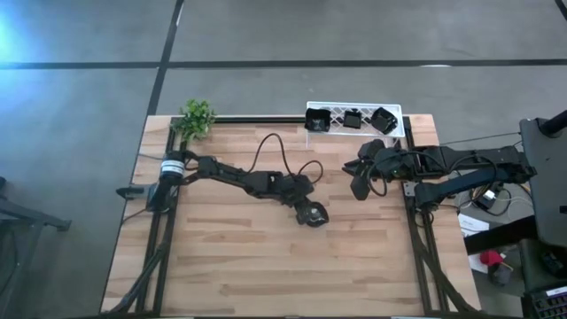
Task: Pick & Place Mini shaped plates
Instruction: Stack the black leaf-shaped plate on top of the black leaf-shaped plate on the shelf
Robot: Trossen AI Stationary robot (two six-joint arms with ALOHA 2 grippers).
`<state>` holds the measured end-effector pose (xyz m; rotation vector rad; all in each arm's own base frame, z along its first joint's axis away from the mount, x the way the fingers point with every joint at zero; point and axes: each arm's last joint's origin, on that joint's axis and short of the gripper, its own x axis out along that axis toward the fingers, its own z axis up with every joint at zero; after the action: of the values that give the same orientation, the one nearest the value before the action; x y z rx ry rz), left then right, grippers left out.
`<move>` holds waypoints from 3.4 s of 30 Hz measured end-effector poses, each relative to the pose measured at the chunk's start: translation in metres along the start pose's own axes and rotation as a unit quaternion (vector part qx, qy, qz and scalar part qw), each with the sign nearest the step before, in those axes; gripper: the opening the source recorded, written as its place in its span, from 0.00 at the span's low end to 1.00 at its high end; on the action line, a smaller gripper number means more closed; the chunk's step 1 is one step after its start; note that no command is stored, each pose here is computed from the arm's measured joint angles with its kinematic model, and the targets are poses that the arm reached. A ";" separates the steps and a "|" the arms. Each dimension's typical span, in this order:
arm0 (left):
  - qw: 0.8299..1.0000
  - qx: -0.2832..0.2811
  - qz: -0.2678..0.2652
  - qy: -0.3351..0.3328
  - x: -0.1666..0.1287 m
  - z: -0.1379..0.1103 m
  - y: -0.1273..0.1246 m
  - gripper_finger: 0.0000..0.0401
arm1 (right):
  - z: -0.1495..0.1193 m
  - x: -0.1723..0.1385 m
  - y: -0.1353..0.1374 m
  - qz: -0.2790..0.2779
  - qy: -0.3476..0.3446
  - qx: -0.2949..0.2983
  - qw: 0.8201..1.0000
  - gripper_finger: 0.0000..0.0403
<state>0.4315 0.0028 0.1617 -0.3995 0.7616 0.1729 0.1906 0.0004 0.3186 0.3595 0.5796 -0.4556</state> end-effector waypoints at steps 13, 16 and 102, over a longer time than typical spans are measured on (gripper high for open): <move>1.000 0.002 0.010 -0.004 0.000 0.001 0.003 0.00 | 0.000 0.000 0.000 0.000 0.000 0.000 1.000 0.17; 1.000 -0.012 0.013 -0.004 0.000 0.001 0.003 0.00 | 0.000 0.000 0.000 0.000 0.000 0.000 1.000 0.17; 0.965 0.153 0.081 -0.195 -0.198 -0.053 -0.065 0.19 | -0.094 0.164 0.025 -0.040 0.230 0.022 0.972 0.17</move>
<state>0.2755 -0.0803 0.2841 -0.0042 0.4200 0.2730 0.2839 0.0121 0.1526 0.4915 1.0398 -0.4649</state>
